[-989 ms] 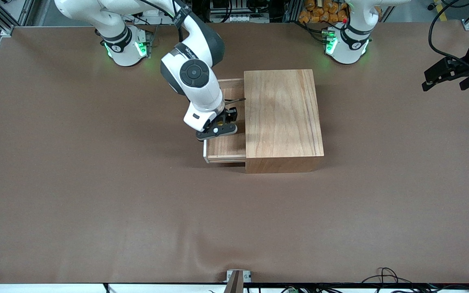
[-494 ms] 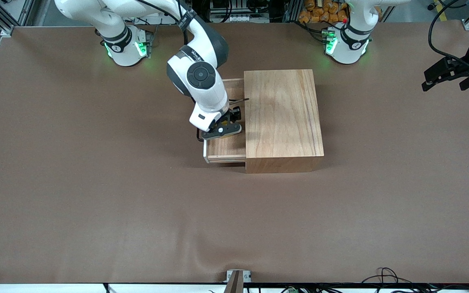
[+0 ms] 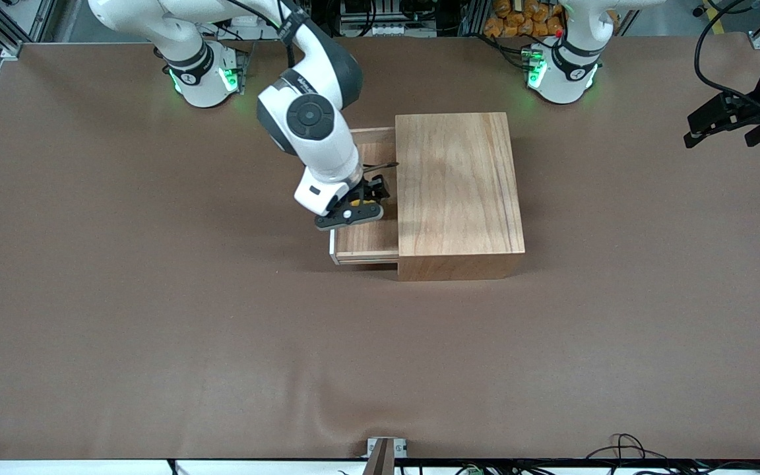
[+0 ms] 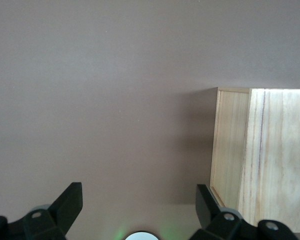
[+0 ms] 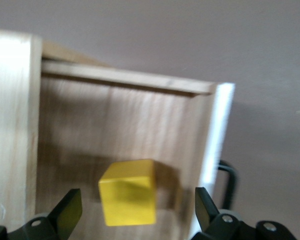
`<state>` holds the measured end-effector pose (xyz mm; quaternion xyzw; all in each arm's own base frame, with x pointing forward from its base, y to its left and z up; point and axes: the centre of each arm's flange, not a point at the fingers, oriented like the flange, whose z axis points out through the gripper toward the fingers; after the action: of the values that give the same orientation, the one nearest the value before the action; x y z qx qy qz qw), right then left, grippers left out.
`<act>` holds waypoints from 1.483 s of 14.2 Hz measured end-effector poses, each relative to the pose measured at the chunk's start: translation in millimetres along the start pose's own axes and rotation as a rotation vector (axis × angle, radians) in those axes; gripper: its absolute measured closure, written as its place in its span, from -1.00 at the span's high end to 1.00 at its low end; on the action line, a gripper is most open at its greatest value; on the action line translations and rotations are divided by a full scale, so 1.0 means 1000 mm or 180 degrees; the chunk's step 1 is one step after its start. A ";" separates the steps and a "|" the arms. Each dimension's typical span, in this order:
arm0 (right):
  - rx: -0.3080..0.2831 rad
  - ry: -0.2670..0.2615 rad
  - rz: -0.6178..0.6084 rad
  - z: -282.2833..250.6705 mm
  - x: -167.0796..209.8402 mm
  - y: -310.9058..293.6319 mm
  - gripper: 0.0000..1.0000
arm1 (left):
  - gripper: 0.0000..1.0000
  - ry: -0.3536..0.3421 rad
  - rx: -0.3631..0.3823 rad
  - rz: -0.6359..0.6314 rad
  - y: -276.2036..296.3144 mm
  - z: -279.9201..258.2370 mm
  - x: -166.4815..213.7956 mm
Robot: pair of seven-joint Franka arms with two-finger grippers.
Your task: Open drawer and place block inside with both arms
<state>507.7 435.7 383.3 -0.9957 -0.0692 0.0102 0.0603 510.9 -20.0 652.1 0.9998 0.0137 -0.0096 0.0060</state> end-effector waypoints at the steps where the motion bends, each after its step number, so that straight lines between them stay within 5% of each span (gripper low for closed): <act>1: -0.0020 -0.0025 0.0070 -0.013 0.006 0.014 1.00 | 1.00 -0.0008 0.0000 -0.0018 -0.003 0.000 -0.001; 10: -0.0072 -0.0108 0.0103 -0.144 0.053 0.256 1.00 | 1.00 -0.0020 -0.0002 -0.0089 -0.018 -0.005 -0.005; 14: -0.0061 -0.0141 0.0077 -0.203 0.028 0.340 1.00 | 1.00 -0.0007 -0.0002 -0.0095 -0.019 -0.007 -0.007; 21: -0.0069 -0.0183 0.0184 -0.293 -0.045 0.382 1.00 | 1.00 0.0002 -0.0004 -0.0123 -0.023 -0.009 -0.008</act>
<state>523.7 18.8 628.6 -0.9972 -0.0422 0.0398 0.0473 502.4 3.3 660.9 0.9994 0.0331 -0.0094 0.0064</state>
